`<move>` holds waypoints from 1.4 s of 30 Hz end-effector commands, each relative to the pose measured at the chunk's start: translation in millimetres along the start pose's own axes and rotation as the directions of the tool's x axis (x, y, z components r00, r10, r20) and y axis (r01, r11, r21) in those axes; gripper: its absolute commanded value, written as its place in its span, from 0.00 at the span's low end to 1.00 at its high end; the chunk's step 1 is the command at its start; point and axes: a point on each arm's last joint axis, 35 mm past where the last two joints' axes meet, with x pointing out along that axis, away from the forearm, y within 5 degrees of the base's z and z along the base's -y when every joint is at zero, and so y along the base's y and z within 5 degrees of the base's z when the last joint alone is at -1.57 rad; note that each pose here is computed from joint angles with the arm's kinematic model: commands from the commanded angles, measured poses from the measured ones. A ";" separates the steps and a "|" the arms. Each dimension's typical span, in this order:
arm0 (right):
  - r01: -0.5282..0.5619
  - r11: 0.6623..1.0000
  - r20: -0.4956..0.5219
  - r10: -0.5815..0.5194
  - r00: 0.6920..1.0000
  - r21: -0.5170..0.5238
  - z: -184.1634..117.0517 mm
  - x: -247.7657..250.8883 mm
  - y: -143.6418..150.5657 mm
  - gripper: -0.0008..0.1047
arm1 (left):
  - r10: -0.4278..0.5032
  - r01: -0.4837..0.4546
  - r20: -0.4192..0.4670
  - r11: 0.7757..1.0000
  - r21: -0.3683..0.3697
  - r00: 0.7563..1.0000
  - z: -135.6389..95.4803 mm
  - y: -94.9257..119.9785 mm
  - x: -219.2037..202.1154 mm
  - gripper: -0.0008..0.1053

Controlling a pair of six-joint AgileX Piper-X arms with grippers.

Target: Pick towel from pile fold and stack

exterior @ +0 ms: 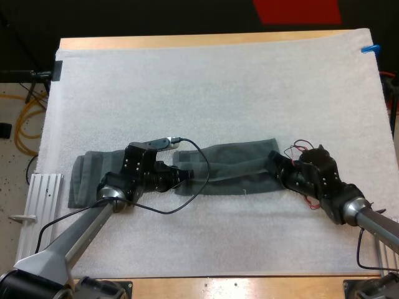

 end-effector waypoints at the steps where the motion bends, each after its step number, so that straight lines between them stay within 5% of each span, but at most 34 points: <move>1: -0.024 0.999 0.010 0.025 1.000 -0.041 2.9 -0.8 4.2 0.24 | -0.019 0.019 0.007 1.000 0.019 1.000 1.5 -1.5 -0.6 0.24; 3: -0.051 0.997 0.026 0.052 0.998 -0.062 5.1 -0.9 7.0 0.51 | -0.052 0.051 0.018 0.998 0.032 0.999 3.7 -4.1 -0.7 0.35; 6: -0.111 0.983 0.080 0.123 0.989 -0.147 11.3 -1.9 14.8 0.75 | -0.107 0.103 0.052 0.993 0.063 0.993 9.2 -9.7 -1.5 0.43; 11: -0.189 0.938 0.170 0.246 0.954 -0.292 23.7 -5.8 30.9 0.72 | -0.185 0.172 0.109 0.978 0.116 0.977 21.7 -24.2 -9.2 0.43; 15: -0.208 0.892 0.173 0.297 0.939 -0.401 32.4 -10.6 43.5 0.72 | -0.244 0.199 0.171 0.950 0.242 0.955 32.7 -43.7 -30.0 0.43; 22: -0.159 0.834 0.142 0.271 0.952 -0.528 40.8 -31.2 61.3 0.72 | -0.271 0.170 0.237 0.912 0.374 0.933 28.2 -64.8 -78.6 0.43; 28: -0.095 0.803 0.127 0.208 0.970 -0.588 45.6 -62.7 76.9 0.72 | -0.239 0.105 0.278 0.900 0.424 0.930 3.4 -68.2 -125.6 0.45; 35: 0.036 0.781 0.139 0.065 0.988 -0.623 44.2 -105.9 85.7 0.72 | -0.253 0.061 0.375 0.888 0.455 0.892 -33.7 -67.5 -183.6 0.45; 42: 0.152 0.743 0.120 -0.097 0.988 -0.651 34.7 -147.2 84.6 0.72 | -0.258 0.066 0.379 0.890 0.451 0.889 -79.6 -52.7 -222.7 0.62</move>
